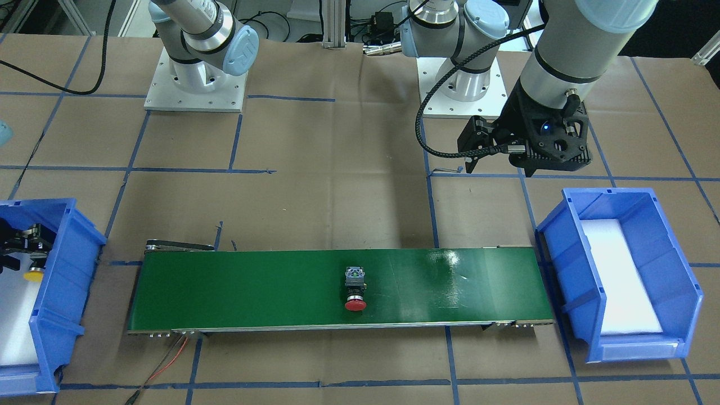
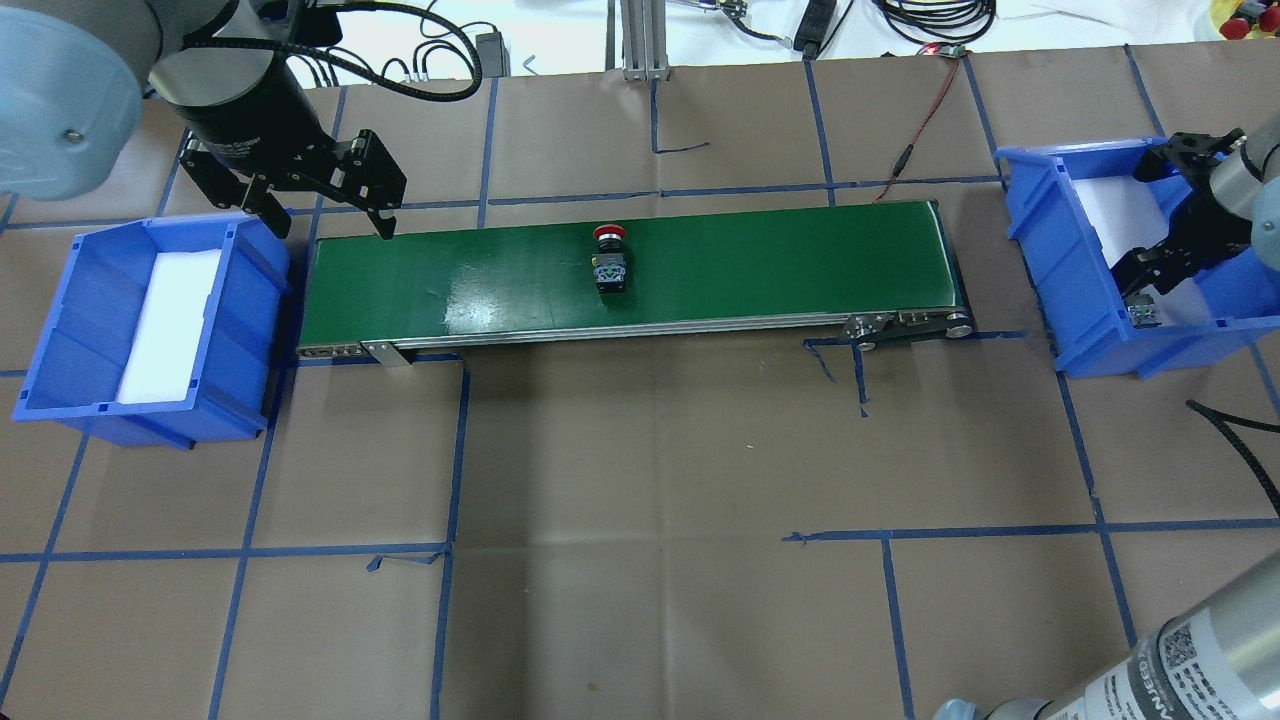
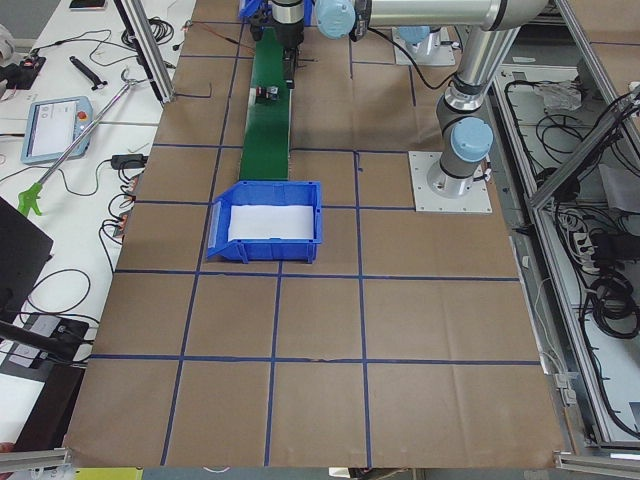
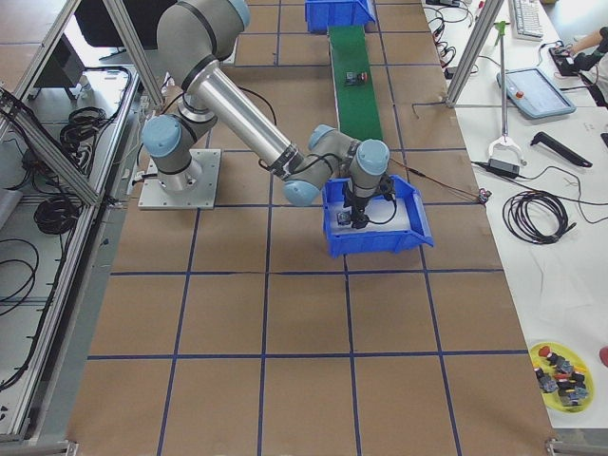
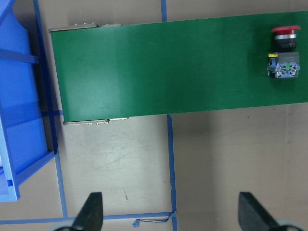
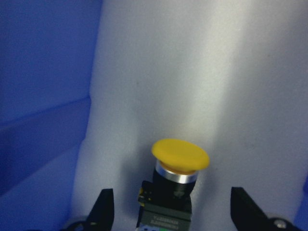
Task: Transport two buttons from left to right
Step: 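Open the right gripper to drop the yellow button in the bin, then move the right gripper back over the belt toward the red button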
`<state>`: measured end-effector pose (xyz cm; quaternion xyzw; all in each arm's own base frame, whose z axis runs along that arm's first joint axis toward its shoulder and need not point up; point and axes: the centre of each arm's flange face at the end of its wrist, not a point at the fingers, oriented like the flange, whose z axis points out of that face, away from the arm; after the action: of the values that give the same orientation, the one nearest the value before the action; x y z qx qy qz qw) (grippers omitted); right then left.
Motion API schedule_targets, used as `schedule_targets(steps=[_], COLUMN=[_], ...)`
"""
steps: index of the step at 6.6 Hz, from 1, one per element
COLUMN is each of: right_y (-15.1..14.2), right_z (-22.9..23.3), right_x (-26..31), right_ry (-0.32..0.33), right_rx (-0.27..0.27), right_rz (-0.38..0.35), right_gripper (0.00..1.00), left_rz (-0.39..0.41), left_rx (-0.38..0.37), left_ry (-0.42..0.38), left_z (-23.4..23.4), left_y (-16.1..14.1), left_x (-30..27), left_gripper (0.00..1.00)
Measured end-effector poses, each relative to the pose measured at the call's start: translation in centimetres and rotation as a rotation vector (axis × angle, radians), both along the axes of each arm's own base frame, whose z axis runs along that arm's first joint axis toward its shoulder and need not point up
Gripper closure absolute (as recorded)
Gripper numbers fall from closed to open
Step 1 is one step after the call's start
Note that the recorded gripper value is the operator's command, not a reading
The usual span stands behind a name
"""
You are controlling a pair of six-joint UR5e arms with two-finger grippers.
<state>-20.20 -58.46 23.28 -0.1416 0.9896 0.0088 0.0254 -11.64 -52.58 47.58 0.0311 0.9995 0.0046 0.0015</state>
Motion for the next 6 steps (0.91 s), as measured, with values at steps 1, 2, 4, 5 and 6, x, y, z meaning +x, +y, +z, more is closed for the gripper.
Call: schedule_targets(steps=[1,2,4,5,6], right_y=[-0.5,-0.6,-0.2,-0.4,-0.8], right_z=[1.5,3.5,8.8,12.3,15.4], right_x=[-0.3,-0.4,0.3,1.1,2.5], right_ry=[0.015,0.027,0.035,0.041,0.036], right_rx=[-0.022,-0.04,-0.051,-0.062,-0.051], right_rz=[-0.005,-0.014,-0.099,-0.155,-0.192], right_gripper=[0.01,0.0,0.0,0.0,0.0], left_rz=[0.0,0.0,0.0,0.0,0.0], left_rx=[0.0,0.0,-0.001,-0.001,0.0], left_ry=[0.0,0.0,0.0,0.0,0.0], left_z=[0.0,0.0,0.0,0.0,0.0], left_y=[0.0,0.0,0.0,0.0,0.0], left_x=[0.0,0.0,0.0,0.0,0.0], left_gripper=[0.0,0.0,0.0,0.0,0.0])
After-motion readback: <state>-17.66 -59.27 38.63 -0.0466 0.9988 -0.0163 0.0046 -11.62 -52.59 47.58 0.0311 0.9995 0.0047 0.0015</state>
